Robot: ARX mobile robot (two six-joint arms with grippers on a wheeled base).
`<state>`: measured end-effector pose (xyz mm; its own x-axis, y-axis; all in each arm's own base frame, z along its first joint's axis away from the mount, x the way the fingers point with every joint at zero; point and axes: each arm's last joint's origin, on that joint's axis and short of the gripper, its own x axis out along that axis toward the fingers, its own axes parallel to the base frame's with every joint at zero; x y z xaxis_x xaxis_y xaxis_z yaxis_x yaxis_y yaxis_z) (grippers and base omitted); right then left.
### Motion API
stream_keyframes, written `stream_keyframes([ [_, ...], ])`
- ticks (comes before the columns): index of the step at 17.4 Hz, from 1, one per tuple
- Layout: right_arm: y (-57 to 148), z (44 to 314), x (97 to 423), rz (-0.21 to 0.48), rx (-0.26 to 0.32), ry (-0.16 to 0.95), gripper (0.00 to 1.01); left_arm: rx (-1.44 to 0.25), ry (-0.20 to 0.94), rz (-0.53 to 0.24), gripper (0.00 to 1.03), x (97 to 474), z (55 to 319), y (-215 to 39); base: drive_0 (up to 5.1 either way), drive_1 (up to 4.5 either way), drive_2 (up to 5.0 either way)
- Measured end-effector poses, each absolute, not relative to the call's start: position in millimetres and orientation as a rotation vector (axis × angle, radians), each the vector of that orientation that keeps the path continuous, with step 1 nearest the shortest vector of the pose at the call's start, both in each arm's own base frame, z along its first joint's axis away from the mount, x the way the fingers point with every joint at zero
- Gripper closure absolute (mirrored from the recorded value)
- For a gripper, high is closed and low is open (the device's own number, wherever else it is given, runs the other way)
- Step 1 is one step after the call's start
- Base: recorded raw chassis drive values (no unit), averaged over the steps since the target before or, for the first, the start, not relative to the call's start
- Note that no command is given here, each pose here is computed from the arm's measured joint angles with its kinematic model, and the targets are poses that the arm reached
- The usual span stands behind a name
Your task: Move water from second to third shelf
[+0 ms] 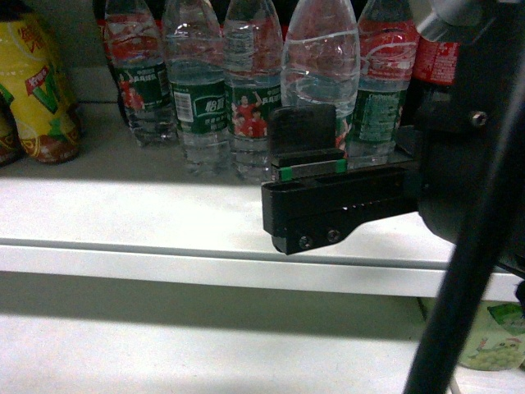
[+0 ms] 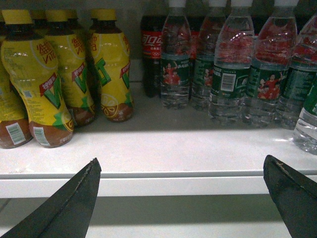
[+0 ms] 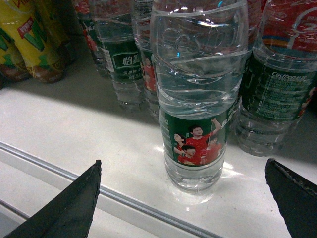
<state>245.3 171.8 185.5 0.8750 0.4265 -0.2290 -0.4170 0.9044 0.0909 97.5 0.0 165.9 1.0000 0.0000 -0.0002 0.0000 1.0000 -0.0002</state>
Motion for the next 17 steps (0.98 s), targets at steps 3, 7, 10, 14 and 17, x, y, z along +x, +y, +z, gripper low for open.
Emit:
stream_keyframes([
  [3, 177.8, 182.1, 253.8, 0.434, 0.049, 0.265, 0.03, 0.000, 0.000, 0.000, 0.05, 97.5, 165.9, 0.0, 0.0, 0.00, 0.0],
  [7, 182.1, 186.1, 266.9, 0.422, 0.070, 0.249, 0.03, 0.000, 0.000, 0.000, 0.05, 97.5, 165.9, 0.0, 0.0, 0.00, 0.0],
  [10, 186.5, 189.3, 272.5, 0.423, 0.075, 0.241, 0.03, 0.000, 0.000, 0.000, 0.05, 97.5, 165.9, 0.0, 0.0, 0.00, 0.0],
  [14, 192.5, 186.3, 282.3, 0.409, 0.070, 0.249, 0.03, 0.000, 0.000, 0.000, 0.05, 97.5, 165.9, 0.0, 0.0, 0.00, 0.0],
  [17, 194.8, 183.0, 285.8, 0.405, 0.068, 0.253, 0.03, 0.000, 0.001, 0.000, 0.05, 97.5, 165.8, 0.0, 0.0, 0.00, 0.0],
])
